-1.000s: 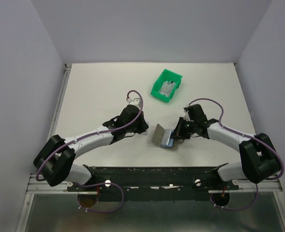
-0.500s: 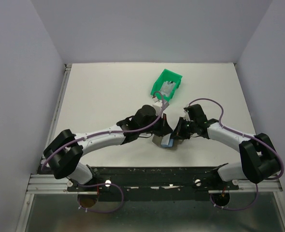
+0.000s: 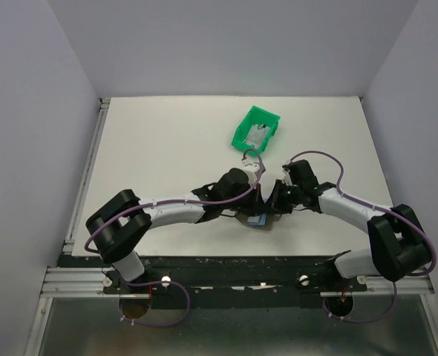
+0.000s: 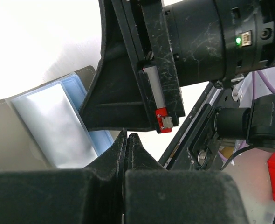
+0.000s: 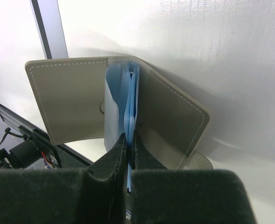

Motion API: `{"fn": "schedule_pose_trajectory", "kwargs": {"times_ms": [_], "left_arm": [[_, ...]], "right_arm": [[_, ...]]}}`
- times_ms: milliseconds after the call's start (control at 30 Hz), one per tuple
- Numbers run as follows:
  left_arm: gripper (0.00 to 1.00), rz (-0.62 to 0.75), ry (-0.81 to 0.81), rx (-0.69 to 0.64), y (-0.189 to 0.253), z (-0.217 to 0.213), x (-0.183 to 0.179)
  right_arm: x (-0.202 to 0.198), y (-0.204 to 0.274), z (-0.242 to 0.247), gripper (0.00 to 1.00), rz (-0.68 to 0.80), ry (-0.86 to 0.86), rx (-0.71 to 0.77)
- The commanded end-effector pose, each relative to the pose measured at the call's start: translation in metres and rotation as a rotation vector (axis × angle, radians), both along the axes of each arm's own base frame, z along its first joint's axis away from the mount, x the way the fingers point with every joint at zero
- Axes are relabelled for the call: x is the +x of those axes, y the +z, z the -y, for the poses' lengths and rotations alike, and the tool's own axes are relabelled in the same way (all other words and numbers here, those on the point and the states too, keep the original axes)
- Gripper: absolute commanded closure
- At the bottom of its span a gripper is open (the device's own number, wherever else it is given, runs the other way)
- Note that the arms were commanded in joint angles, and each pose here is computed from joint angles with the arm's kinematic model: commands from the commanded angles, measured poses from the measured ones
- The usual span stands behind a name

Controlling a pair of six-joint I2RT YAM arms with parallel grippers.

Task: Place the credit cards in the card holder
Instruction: Open the card holder at the center of the board.

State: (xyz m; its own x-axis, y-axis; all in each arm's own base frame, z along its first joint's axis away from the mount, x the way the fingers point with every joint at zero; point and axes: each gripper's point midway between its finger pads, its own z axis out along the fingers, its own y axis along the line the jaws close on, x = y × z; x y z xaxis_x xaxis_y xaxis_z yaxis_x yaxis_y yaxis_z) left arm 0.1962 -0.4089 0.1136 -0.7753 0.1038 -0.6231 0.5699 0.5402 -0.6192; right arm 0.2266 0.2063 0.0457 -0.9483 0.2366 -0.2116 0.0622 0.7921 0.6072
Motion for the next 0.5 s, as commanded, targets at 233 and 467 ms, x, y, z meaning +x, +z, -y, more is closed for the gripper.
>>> {"fn": "schedule_pose_trajectory", "kwargs": {"times_ms": [233, 467], "left_arm": [[1.00, -0.065, 0.009, 0.017, -0.033, 0.001, -0.007], [1.00, -0.076, 0.015, 0.046, -0.047, -0.004, -0.008]], "right_arm": [[-0.002, -0.002, -0.001, 0.97, 0.002, 0.015, 0.004], [-0.002, -0.004, -0.001, 0.97, -0.005, 0.013, 0.001]]}}
